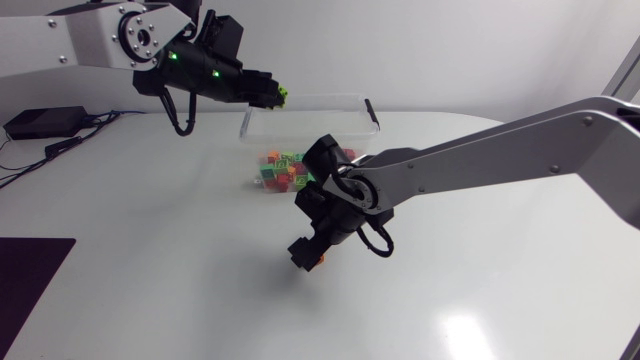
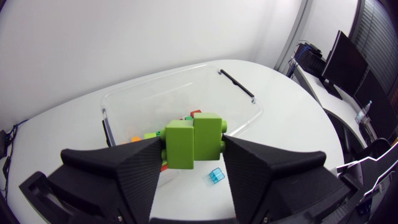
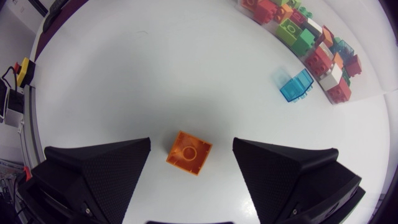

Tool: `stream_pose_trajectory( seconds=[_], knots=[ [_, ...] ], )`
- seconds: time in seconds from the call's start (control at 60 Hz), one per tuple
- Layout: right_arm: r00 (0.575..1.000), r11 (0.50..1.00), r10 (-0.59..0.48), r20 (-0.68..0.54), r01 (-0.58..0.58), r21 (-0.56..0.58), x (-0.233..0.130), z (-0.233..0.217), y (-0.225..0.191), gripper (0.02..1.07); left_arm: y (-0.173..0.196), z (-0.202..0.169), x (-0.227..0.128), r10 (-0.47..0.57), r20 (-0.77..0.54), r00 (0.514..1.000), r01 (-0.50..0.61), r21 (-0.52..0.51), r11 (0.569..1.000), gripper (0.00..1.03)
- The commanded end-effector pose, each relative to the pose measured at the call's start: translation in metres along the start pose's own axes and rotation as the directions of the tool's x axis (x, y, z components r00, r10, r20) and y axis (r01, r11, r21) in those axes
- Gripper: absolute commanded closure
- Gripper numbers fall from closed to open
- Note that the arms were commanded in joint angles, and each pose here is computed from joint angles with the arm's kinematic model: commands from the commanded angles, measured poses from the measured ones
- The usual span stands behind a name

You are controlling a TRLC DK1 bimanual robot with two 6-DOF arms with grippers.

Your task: Place the duplo bricks in the container

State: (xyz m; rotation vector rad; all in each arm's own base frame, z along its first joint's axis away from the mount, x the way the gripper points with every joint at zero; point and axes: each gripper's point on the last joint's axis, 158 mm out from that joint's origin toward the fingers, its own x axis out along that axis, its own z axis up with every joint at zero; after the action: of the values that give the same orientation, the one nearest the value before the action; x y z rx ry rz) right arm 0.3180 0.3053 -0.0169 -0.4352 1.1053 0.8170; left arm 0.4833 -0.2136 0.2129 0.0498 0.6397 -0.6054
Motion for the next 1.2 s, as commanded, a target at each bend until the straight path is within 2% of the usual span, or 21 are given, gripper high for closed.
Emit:
stream_pose_trajectory(
  seconds=[0.0, 0.05, 0.317, 0.467, 0.617, 0.667, 0.683, 0.7, 0.717, 0.75, 0.967, 1.183],
  knots=[
    [0.999, 1.000, -0.007, -0.053, 0.008, 0.029, 0.015, -0.011, 0.001, 0.20, 0.006, 0.012, 0.008, -0.020, 0.030, 0.999, 0.019, 0.030, 0.999, 0.83],
    [0.998, 0.999, -0.014, -0.057, 0.016, 0.030, 0.016, -0.011, -0.001, 0.25, 0.006, 0.013, 0.011, -0.031, 0.037, 0.999, 0.030, 0.033, 0.999, 0.83],
    [0.996, 0.999, -0.019, -0.088, 0.022, 0.027, 0.025, -0.019, -0.003, 0.70, 0.013, 0.022, 0.037, -0.057, 0.055, 0.997, 0.055, 0.050, 0.997, 0.83],
    [0.994, 1.000, -0.007, -0.112, 0.008, 0.011, 0.028, -0.028, 0.000, 0.72, 0.015, 0.023, 0.058, -0.064, 0.055, 0.996, 0.061, 0.051, 0.997, 0.83],
    [0.997, 1.000, -0.014, -0.069, 0.016, 0.022, 0.005, -0.025, -0.009, 0.73, 0.017, 0.025, 0.074, -0.069, 0.057, 0.996, 0.066, 0.045, 0.997, 0.81],
    [0.999, 0.999, -0.020, -0.048, 0.022, 0.028, -0.007, -0.021, -0.014, 0.73, 0.017, 0.024, 0.082, -0.070, 0.052, 0.996, 0.068, 0.036, 0.997, 0.69],
    [0.999, 0.999, -0.023, -0.040, 0.024, 0.032, -0.012, -0.020, -0.017, 0.73, 0.018, 0.023, 0.084, -0.067, 0.049, 0.997, 0.065, 0.030, 0.997, 0.58],
    [0.999, 0.999, -0.028, -0.029, 0.029, 0.036, -0.018, -0.018, -0.019, 0.73, 0.019, 0.022, 0.086, -0.065, 0.047, 0.997, 0.064, 0.028, 0.998, 0.52],
    [0.999, 0.999, -0.031, -0.021, 0.032, 0.038, -0.022, -0.017, -0.022, 0.73, 0.019, 0.021, 0.089, -0.059, 0.045, 0.997, 0.057, 0.027, 0.998, 0.29],
    [0.999, 0.998, -0.040, -0.006, 0.040, 0.042, -0.033, -0.014, -0.026, 0.73, 0.021, 0.020, 0.091, -0.043, 0.041, 0.998, 0.042, 0.026, 0.999, 0.05],
    [0.985, 0.995, -0.089, 0.145, 0.082, 0.057, -0.106, 0.020, -0.054, 0.73, 0.027, 0.022, 0.088, -0.014, 0.046, 0.999, 0.013, 0.027, 1.000, 0.03],
    [0.956, 0.988, -0.137, 0.259, 0.115, 0.099, -0.154, 0.053, -0.086, 0.72, 0.015, 0.031, 0.030, -0.004, 0.076, 0.997, 0.000, 0.047, 0.999, 0.03]
  ],
)
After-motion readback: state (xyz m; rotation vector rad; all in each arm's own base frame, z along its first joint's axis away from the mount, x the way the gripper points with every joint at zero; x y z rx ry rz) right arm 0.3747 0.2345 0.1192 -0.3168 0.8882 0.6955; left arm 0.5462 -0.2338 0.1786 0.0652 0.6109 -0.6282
